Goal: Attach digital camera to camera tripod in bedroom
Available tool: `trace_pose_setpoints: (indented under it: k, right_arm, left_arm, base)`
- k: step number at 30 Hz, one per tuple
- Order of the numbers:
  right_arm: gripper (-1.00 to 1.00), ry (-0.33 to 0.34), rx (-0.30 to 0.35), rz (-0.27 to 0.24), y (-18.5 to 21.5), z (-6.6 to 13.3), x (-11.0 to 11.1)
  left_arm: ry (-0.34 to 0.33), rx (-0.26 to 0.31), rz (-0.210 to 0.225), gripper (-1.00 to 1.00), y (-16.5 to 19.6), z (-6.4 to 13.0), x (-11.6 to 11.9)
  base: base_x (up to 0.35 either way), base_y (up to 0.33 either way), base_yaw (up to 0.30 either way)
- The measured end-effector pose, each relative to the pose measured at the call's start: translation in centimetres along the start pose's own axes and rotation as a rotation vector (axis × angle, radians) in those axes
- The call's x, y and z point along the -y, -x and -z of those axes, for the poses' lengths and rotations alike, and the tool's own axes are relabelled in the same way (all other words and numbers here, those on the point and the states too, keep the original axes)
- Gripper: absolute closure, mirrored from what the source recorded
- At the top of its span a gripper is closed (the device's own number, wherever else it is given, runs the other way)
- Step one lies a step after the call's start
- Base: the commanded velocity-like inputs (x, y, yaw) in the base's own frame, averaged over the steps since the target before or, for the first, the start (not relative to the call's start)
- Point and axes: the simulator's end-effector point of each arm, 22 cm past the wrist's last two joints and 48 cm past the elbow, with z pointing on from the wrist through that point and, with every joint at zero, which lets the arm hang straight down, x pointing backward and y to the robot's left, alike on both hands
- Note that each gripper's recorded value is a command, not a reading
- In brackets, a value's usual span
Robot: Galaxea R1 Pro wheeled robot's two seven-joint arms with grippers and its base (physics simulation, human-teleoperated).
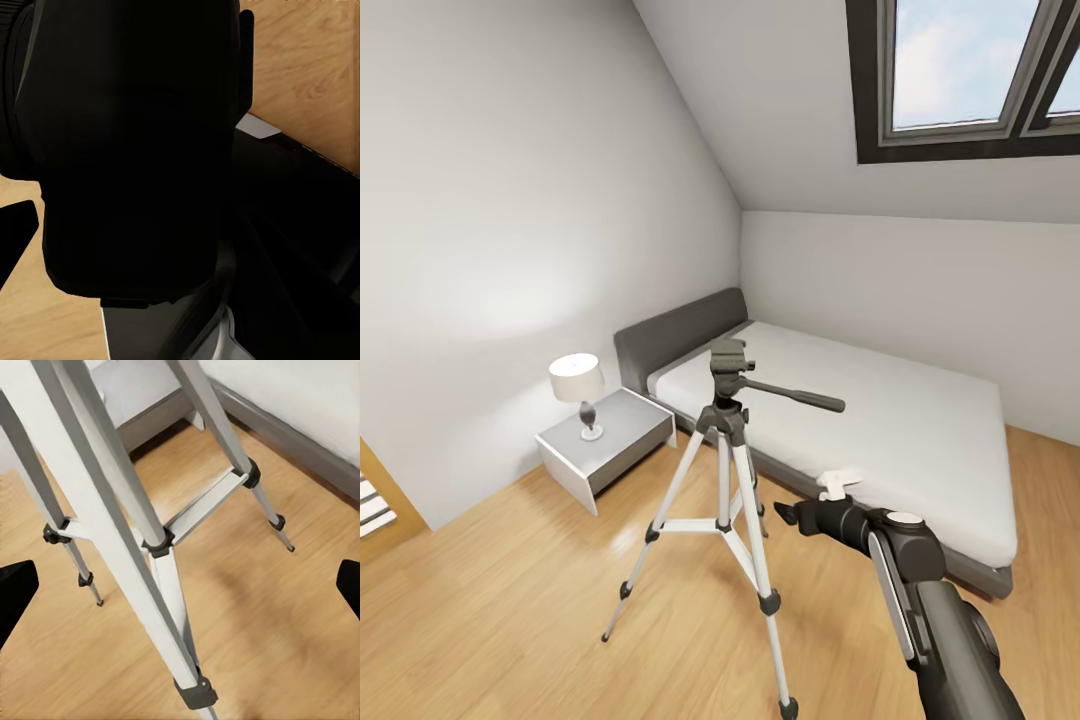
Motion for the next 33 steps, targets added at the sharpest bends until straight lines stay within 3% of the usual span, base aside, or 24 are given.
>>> trace_pose_setpoints:
  k: [11, 12, 18, 33]
  right_arm:
    - [-1.00, 0.038, -0.019, -0.001, -0.7, -0.4, -1.0]
    - [-1.00, 0.094, -0.033, 0.025, -1.0, -0.6, -3.0]
    - [-1.00, 0.176, -0.050, 0.051, -1.4, -0.5, -5.3]
    - [-1.00, 0.182, -0.070, 0.046, -2.5, -1.3, -5.6]
  left_arm:
    - [0.001, 0.001, 0.000, 1.00, 0.0, 0.0, 0.0]
    - [0.001, 0.001, 0.000, 1.00, 0.0, 0.0, 0.0]
    - [0.001, 0.001, 0.000, 1.00, 0.0, 0.0, 0.0]
    - [0.001, 0.001, 0.000, 1.00, 0.0, 0.0, 0.0]
  base:
    - [0.010, 0.000, 0.000]
    - [0.000, 0.000, 0.000]
    - [0.000, 0.000, 0.000]
    - [0.000, 0.000, 0.000]
